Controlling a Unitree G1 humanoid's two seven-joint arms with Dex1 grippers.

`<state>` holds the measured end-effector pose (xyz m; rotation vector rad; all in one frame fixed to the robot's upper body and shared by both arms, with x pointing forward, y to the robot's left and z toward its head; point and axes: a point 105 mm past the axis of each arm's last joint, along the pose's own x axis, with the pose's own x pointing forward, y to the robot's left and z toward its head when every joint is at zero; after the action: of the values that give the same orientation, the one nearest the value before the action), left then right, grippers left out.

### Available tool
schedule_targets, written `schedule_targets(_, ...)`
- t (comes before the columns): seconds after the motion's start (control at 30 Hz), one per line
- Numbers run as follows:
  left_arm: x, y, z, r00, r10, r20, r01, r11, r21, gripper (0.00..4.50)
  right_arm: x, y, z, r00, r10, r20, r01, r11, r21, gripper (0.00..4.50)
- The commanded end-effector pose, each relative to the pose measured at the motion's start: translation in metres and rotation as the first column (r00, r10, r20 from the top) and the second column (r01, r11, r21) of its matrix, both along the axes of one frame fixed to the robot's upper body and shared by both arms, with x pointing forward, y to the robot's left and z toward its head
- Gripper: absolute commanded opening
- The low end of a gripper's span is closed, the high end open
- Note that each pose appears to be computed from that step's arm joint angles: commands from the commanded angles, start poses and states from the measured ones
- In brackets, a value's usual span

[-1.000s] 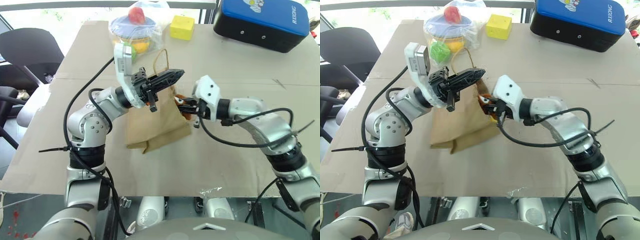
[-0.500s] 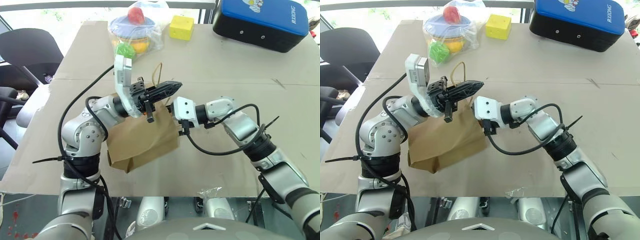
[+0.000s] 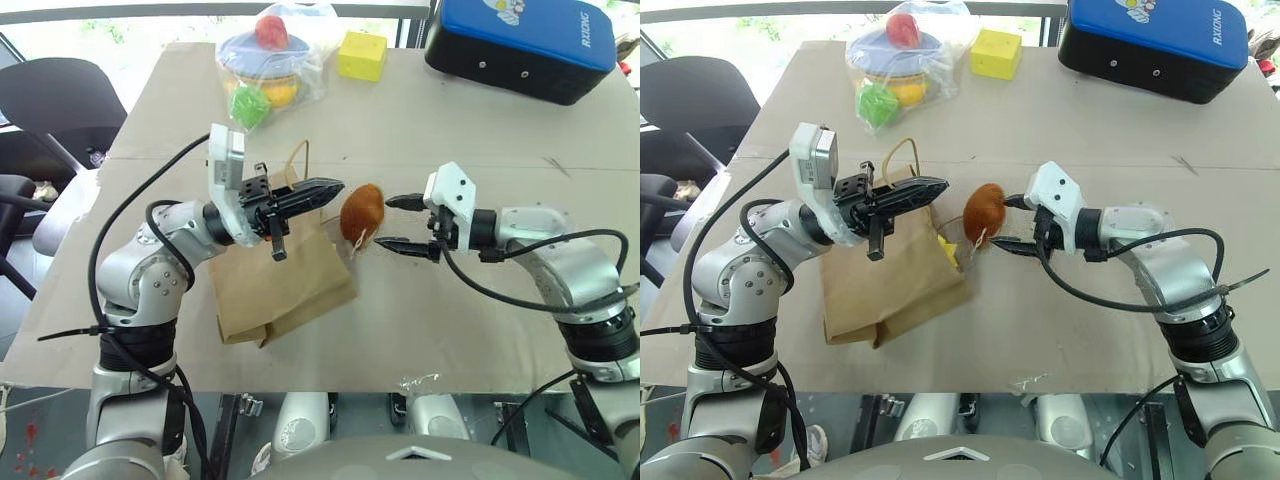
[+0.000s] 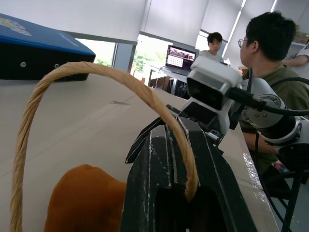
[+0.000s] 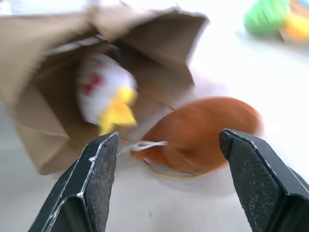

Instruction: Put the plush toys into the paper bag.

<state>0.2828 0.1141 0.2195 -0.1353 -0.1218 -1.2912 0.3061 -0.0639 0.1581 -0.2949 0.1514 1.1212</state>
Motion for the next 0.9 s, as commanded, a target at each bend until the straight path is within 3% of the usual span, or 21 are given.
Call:
schedule_targets(0.03, -0.004, -0.001, 0.008, 0.998, -0.011, 0.058, 0.011, 1.000, -0.001, 0.00, 0.017, 0.004, -0.001, 0.989, -0.108, -0.103, 0.115, 0.991, 0.069, 3.26)
schedule_targets(0.17, -0.002, -0.001, 0.008, 0.998, -0.004, 0.064, 0.004, 1.000, 0.001, 0.00, 0.032, 0.013, -0.013, 0.985, -0.131, -0.114, 0.139, 0.988, 0.065, 3.26)
schedule_targets(0.37, -0.002, 0.002, 0.008, 0.997, 0.027, 0.071, -0.027, 1.000, -0.001, 0.00, 0.049, 0.010, -0.026, 0.987, -0.157, -0.016, 0.156, 0.986, -0.063, 3.26)
schedule_targets(0.4, -0.002, 0.002, 0.008, 0.997, 0.032, 0.071, -0.032, 0.999, -0.001, 0.00, 0.050, 0.010, -0.028, 0.989, -0.151, 0.007, 0.151, 0.985, -0.089, 2.76)
schedule_targets(0.43, -0.002, 0.002, 0.008, 0.997, 0.036, 0.071, -0.036, 0.999, -0.002, 0.00, 0.051, 0.011, -0.030, 0.990, -0.141, 0.026, 0.143, 0.984, -0.107, 2.55)
schedule_targets(0.53, -0.002, 0.003, 0.008, 0.995, 0.062, 0.082, -0.062, 0.998, -0.001, 0.00, 0.051, 0.015, -0.026, 0.989, -0.116, 0.087, 0.126, 0.986, -0.111, 1.03)
schedule_targets(0.6, -0.001, 0.003, 0.008, 0.991, 0.083, 0.103, -0.084, 0.996, 0.006, 0.00, 0.050, 0.017, -0.020, 0.988, -0.096, 0.121, 0.107, 0.990, -0.090, 0.25)
schedule_targets(0.73, -0.011, 0.000, 0.030, 0.973, 0.015, 0.230, 0.015, 0.991, -0.129, 0.00, 0.030, 0.027, 0.014, 0.982, 0.015, 0.188, -0.027, 0.998, 0.058, 0.07)
schedule_targets(0.9, -0.013, -0.001, 0.058, 0.958, -0.140, 0.249, 0.197, 0.955, -0.222, 0.00, 0.024, 0.004, 0.040, 0.982, -0.040, 0.185, 0.012, 0.988, 0.151, 0.07)
